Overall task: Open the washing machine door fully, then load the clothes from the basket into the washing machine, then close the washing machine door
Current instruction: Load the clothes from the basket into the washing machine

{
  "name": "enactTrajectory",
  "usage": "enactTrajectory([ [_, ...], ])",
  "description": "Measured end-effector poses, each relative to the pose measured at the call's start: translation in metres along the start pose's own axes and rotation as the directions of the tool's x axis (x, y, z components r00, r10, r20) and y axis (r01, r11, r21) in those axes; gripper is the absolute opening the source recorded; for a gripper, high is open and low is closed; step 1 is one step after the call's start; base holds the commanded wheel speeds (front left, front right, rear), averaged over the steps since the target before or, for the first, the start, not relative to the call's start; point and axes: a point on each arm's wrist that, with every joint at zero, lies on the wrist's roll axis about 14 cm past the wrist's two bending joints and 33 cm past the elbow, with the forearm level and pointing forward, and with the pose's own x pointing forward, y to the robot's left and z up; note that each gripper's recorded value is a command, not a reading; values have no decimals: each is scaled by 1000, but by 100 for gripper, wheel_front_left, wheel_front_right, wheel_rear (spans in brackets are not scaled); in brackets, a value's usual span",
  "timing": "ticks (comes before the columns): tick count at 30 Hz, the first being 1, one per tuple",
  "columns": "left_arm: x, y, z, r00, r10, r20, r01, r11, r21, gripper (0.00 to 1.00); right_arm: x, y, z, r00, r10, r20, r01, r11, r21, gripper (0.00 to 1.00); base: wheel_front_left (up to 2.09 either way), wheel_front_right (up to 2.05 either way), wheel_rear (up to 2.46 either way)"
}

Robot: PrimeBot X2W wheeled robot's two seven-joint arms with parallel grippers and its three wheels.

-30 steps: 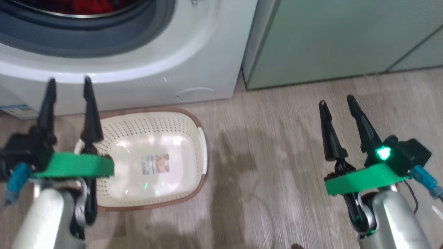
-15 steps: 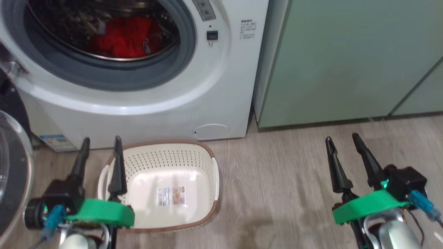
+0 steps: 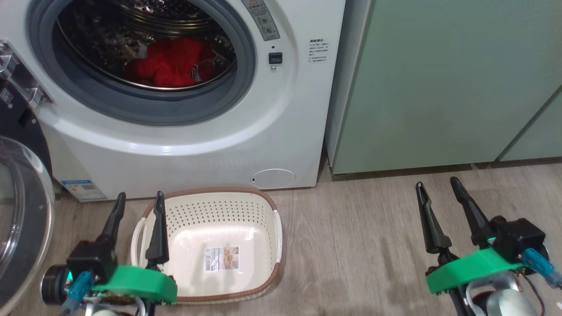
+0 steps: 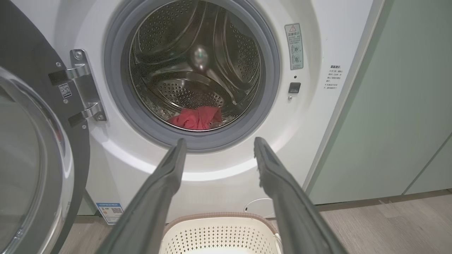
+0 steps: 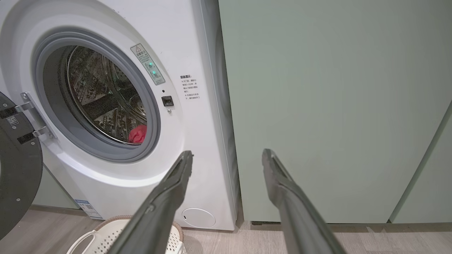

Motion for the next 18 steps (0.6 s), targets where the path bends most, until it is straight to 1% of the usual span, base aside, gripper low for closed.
enactTrajectory([
  [9, 0, -1, -5, 1000, -4, -13, 4, 1000, -3, 100, 0, 0, 2, 1000, -1, 5, 1, 1000, -1, 100, 0, 0, 0],
  [18, 0, 2, -9, 1000, 4, -22, -4, 1000, 15, 100, 1, -1, 2, 1000, -4, 6, 4, 1000, -2, 100, 0, 0, 0],
])
